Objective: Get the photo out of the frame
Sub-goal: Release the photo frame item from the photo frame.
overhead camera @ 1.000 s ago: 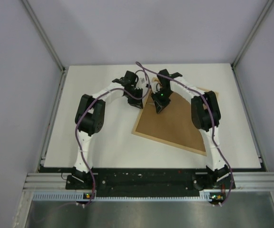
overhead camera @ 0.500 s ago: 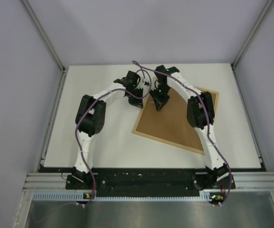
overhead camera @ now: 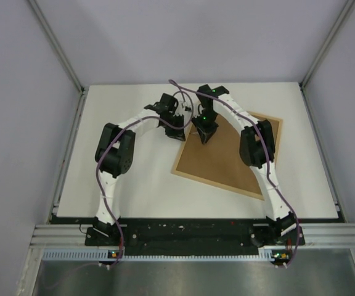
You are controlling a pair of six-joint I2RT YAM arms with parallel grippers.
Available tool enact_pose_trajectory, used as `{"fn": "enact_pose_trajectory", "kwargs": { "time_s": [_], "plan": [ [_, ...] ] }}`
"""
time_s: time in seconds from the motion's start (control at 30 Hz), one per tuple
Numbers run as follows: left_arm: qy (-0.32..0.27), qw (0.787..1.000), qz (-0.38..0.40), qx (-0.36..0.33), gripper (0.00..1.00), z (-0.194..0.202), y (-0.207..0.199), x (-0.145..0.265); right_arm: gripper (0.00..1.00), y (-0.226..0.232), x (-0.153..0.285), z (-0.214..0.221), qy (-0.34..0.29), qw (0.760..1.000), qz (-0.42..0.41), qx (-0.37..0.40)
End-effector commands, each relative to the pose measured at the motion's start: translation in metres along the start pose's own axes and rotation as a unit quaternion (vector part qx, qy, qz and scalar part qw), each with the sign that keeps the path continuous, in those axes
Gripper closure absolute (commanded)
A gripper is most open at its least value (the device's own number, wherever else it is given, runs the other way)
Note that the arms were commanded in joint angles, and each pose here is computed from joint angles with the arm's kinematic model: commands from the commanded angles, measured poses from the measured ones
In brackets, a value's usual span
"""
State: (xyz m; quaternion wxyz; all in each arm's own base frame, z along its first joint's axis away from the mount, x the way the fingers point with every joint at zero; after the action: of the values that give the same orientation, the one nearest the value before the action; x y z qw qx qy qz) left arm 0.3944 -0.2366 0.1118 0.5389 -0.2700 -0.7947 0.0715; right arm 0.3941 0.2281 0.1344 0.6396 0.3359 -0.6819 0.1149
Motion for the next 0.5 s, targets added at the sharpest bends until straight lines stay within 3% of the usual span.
{"fn": "enact_pose_trajectory", "kwargs": {
  "time_s": [0.0,0.47],
  "plan": [
    [0.064,0.984,0.168,-0.001,0.81,0.027,-0.031,0.001,1.0,0.049,-0.011,-0.047,-0.14,0.983,-0.046,0.109],
    [0.097,0.956,0.268,0.067,0.86,0.051,0.002,-0.02,1.0,0.049,-0.004,-0.052,-0.154,0.983,-0.032,0.096]
  ]
}}
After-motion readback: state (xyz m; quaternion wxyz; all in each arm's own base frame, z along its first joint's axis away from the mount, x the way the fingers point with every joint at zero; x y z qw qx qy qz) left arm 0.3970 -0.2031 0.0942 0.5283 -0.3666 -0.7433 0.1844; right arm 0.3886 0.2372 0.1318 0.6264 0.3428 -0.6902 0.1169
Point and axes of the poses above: each gripper's point midway between its finger pads, its own x axis back along the fingers, its own y axis along the line the jaws close on, z = x × y, the point moved 9 cm from there along x, back along the fingers, and after that the axes turned 4 degrees about -x, right-handed, at the moved point
